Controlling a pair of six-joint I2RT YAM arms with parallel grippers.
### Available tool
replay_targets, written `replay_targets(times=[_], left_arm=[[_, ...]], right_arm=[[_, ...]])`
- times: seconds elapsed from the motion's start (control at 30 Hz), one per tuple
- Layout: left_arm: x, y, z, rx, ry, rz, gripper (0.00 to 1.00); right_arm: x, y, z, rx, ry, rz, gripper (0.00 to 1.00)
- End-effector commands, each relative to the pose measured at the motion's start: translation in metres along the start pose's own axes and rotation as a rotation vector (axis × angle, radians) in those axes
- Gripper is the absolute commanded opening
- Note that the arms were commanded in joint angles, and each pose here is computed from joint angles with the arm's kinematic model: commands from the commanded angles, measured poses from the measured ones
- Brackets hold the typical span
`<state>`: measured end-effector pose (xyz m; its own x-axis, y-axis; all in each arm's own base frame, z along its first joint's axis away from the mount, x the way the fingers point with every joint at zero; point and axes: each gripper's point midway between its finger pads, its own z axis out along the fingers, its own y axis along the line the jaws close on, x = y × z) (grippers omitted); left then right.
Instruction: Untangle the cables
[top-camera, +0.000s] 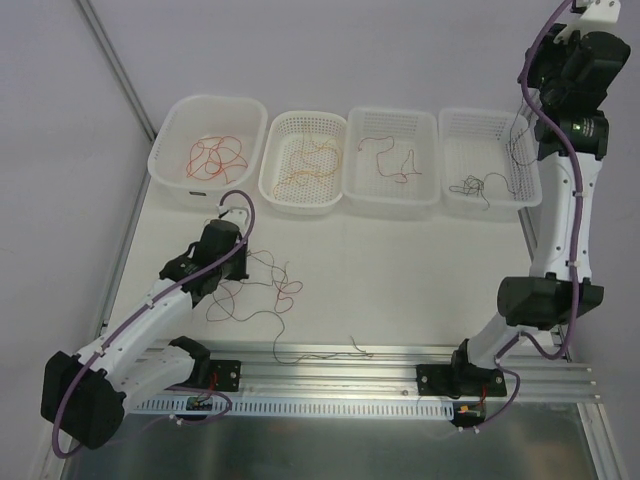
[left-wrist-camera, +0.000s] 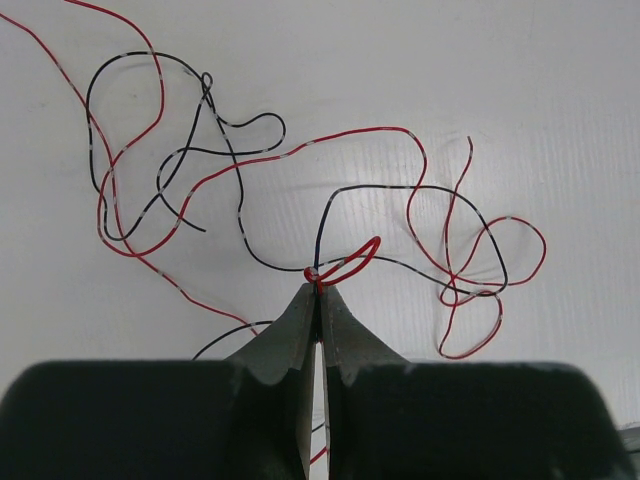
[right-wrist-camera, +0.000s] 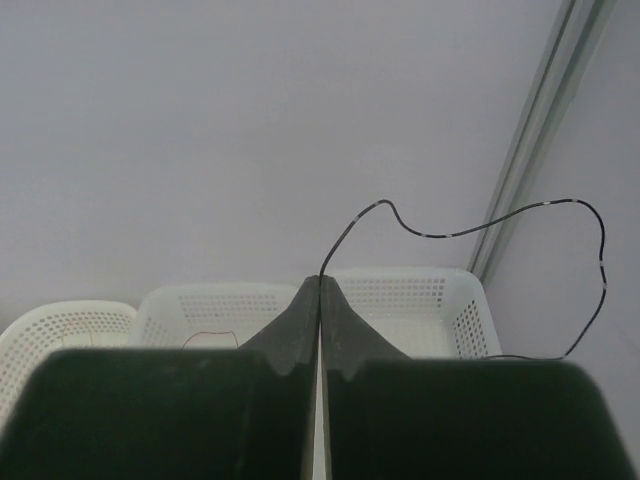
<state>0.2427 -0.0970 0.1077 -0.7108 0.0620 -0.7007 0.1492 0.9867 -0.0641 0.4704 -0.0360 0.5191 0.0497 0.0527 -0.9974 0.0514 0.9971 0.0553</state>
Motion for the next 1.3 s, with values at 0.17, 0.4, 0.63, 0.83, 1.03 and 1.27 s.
replay_targets(times=[0.17,0.4,0.63,0.83,1.03,1.27], left_arm=[[-0.010,-0.011,0.004,0.055,-0.008,0.015,0.01],[-0.007,-0.014,0.007,0.078,0.004,0.021,0.01],[-0.008,-0.018,0.004,0.101,-0.002,0.020,0.01],[-0.012,-0.030,0.000,0.163,-0.011,0.008,0.02],[-0.017,-0.039,-0.004,0.211,-0.027,-0.010,0.03],[-0.024,-0.069,-0.013,0.367,-0.023,-0.034,0.02]], right_arm=[[0.099,-0.041,0.090,-0.026,0.127,0.082,0.01],[0.219,-0.062,0.108,-0.013,0.384,0.163,0.06],[0.231,-0.073,0.061,0.093,0.455,0.154,0.70],[0.199,-0.043,-0.005,0.072,0.482,0.233,0.84],[0.250,0.072,-0.095,-0.174,0.681,0.302,0.86],[0.326,0.208,-0.201,-0.532,0.849,0.336,0.82]])
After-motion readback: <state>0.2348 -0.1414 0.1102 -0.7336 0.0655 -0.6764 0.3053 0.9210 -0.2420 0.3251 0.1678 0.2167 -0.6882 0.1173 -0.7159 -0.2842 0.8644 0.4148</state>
